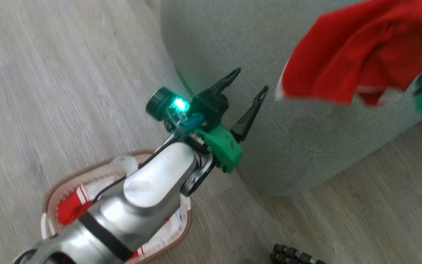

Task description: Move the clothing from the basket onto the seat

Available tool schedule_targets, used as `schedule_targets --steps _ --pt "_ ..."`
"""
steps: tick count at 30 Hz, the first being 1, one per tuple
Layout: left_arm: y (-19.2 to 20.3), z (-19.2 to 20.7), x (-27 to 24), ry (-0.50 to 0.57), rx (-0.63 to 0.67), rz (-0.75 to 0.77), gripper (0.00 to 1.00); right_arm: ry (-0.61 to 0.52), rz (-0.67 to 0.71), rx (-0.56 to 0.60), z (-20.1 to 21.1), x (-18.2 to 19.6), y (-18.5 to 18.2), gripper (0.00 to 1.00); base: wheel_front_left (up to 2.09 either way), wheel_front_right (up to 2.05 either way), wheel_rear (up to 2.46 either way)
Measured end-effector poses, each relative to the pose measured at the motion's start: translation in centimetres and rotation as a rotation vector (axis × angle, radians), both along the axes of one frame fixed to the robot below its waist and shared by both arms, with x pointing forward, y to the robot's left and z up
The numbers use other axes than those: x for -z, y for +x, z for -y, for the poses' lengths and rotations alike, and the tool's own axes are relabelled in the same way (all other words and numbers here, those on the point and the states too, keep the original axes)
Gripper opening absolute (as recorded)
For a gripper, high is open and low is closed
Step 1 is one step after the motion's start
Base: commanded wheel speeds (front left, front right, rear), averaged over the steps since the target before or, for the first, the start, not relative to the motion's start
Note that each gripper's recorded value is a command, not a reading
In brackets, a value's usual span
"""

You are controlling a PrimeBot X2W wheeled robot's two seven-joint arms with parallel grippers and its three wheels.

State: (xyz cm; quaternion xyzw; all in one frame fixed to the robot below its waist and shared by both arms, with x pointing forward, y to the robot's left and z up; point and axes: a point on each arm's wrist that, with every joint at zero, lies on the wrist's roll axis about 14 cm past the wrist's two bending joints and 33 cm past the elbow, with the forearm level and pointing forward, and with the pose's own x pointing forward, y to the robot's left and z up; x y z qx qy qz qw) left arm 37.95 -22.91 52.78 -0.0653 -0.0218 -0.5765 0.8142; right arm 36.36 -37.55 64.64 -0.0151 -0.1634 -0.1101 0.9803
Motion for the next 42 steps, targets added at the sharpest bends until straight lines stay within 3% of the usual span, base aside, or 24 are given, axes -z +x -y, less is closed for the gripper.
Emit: schedule_targets --steps 10,19,23,26,30,35,36,37,39,41,42 --pt "5.0 0.1 4.1 0.038 -0.022 -0.002 1.00 0.004 -0.026 0.020 3.7 -0.5 9.0 0.00 0.00 0.00 0.00" --pt "7.7 -0.7 7.8 0.039 -0.050 -0.039 1.00 -0.046 -0.115 0.022 5.1 2.8 16.0 0.00 0.00 0.00 0.00" --pt "8.8 -1.4 9.2 0.046 -0.077 -0.061 1.00 -0.073 -0.198 0.032 5.6 6.1 18.1 0.00 0.00 0.00 0.00" --pt "9.3 -2.1 10.1 0.052 -0.103 -0.077 1.00 -0.083 -0.326 0.022 5.4 10.7 18.9 0.00 0.00 0.00 0.00" --pt "9.3 -2.7 11.1 0.069 -0.117 -0.099 1.00 -0.085 -0.533 0.031 5.9 17.0 17.6 0.00 0.00 0.00 0.00" --pt "9.4 -2.8 10.8 0.065 -0.133 -0.104 1.00 -0.076 -0.797 0.032 6.5 22.3 14.8 0.00 0.00 0.00 0.00" --pt "9.4 -2.8 10.8 0.065 -0.133 -0.104 1.00 -0.076 -0.797 0.032 6.5 22.3 14.8 0.08 0.00 0.00 0.00" --pt "9.4 -2.8 10.7 0.066 -0.132 -0.104 1.00 -0.068 -0.836 0.025 6.3 22.8 14.6 0.25 0.00 0.00 0.00" --pt "9.4 -2.8 10.5 0.065 -0.130 -0.102 1.00 -0.042 -0.885 0.014 6.0 23.3 14.6 0.51 0.00 0.00 0.00" --pt "9.3 -2.7 10.3 0.061 -0.125 -0.095 1.00 -0.036 -0.894 0.006 5.9 23.1 14.8 1.00 0.00 0.00 0.00" --pt "9.4 -2.7 10.2 0.061 -0.128 -0.094 1.00 -0.035 -0.897 0.007 6.0 23.0 14.8 1.00 0.00 0.00 0.00"
